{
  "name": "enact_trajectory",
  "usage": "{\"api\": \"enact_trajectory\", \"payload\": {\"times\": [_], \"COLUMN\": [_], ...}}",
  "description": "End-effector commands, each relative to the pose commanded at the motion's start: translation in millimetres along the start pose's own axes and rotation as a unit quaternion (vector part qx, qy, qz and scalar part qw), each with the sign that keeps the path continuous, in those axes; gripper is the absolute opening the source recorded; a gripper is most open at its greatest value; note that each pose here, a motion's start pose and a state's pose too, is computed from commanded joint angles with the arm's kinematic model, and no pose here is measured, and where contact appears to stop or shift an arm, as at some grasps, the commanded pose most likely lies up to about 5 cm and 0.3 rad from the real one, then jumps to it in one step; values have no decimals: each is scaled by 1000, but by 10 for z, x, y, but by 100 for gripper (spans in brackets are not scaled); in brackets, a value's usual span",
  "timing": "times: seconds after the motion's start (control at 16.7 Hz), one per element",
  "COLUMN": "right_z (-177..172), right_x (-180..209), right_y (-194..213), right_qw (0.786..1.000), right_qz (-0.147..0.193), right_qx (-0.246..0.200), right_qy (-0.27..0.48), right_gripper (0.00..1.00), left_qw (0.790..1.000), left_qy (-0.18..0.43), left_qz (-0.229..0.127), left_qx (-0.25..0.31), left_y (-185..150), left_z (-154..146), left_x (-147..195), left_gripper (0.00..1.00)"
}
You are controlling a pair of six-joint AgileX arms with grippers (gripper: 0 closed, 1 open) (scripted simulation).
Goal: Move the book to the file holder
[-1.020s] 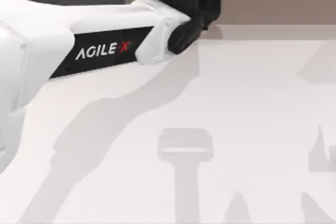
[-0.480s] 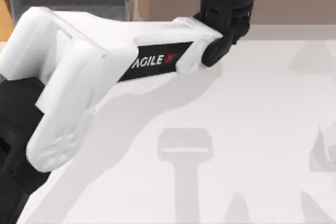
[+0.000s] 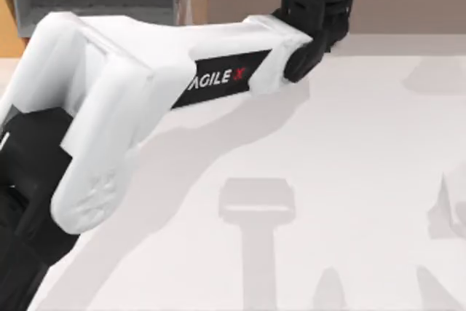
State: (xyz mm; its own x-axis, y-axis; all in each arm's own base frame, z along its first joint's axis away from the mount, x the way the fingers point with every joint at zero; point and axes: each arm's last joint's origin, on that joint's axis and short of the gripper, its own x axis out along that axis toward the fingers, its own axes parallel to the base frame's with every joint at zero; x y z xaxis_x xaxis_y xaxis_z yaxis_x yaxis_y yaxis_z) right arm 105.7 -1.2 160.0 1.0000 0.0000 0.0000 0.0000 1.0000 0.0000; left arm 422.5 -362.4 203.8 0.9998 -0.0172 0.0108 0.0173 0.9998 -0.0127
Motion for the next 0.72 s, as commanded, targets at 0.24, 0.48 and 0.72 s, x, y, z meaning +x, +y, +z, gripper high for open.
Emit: {"api": "enact_trajectory", "payload": {"times": [0.24, 0.48, 0.72], "right_z": [0, 0, 0], "right_x": [0, 0, 0], "right_y": [0, 0, 0], "right_qw": [1000, 1000, 1000], "right_qz": [0, 0, 0], "right_qx": [0, 0, 0], "right_qy": [0, 0, 0], "right_gripper": [100, 100, 100], "left_qw": [1000, 1000, 1000], "left_qy": [0, 0, 0], "left_qz": [0, 0, 0], "left_qx": [0, 0, 0], "left_y": [-1, -1, -1], "left_z": [2, 2, 2], "left_x": [39, 39, 39], "left_gripper": [100, 77, 47]}}
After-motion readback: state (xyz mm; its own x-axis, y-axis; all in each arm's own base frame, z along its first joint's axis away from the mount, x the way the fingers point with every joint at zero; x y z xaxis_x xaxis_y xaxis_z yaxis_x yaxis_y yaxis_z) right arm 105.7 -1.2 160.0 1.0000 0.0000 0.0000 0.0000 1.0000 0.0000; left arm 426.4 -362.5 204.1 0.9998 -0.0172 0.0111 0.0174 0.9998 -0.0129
